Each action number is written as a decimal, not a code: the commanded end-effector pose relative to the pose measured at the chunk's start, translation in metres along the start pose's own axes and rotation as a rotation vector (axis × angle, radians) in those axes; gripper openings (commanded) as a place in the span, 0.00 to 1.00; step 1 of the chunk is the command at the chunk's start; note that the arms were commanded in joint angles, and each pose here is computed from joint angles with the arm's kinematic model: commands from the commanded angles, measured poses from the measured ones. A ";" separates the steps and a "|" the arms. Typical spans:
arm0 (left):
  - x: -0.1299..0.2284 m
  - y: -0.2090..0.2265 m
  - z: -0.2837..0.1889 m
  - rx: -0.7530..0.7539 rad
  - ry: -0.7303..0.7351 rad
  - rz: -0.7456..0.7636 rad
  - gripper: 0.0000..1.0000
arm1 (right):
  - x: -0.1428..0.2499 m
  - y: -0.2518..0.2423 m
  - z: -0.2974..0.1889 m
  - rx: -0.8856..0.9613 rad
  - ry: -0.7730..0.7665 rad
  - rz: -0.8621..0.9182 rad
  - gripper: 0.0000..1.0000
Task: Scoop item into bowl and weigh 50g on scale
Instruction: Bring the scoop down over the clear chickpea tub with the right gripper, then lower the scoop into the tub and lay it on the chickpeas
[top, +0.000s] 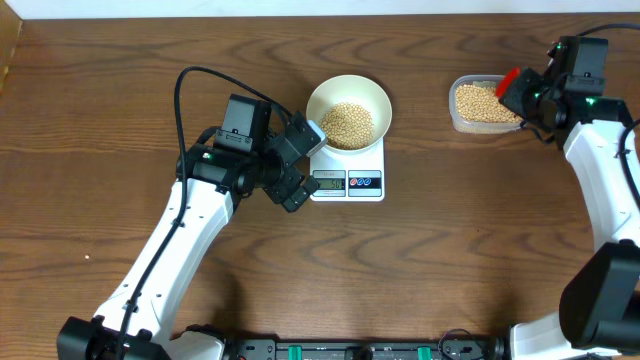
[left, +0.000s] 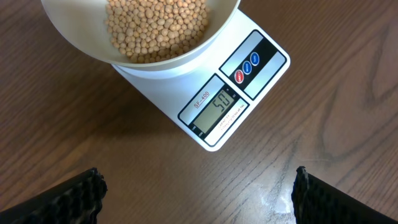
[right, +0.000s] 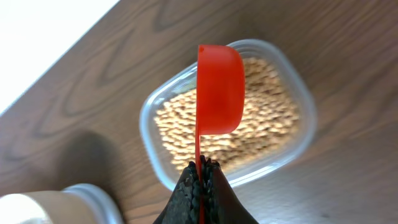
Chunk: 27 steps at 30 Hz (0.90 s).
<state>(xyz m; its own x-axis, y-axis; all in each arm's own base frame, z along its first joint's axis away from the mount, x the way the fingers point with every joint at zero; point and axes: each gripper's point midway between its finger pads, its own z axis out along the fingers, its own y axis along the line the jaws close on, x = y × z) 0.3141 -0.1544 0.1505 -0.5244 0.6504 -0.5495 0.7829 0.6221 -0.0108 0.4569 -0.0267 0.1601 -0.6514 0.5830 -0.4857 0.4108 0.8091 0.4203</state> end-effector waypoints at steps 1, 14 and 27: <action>-0.002 0.001 -0.003 -0.011 -0.007 0.013 0.98 | 0.003 0.011 0.003 -0.105 0.063 0.100 0.01; -0.002 0.001 -0.003 -0.011 -0.007 0.013 0.98 | 0.021 0.003 0.015 -0.148 0.181 0.151 0.07; -0.002 0.001 -0.003 -0.011 -0.007 0.013 0.98 | 0.024 -0.026 0.016 -0.030 0.183 0.200 0.31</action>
<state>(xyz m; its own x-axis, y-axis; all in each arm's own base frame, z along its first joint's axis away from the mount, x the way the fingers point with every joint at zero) 0.3141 -0.1544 0.1505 -0.5242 0.6503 -0.5498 0.7829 0.6221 -0.0106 0.4419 -0.0245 0.1272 -0.6824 0.6903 -0.2403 0.4959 0.6787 0.5417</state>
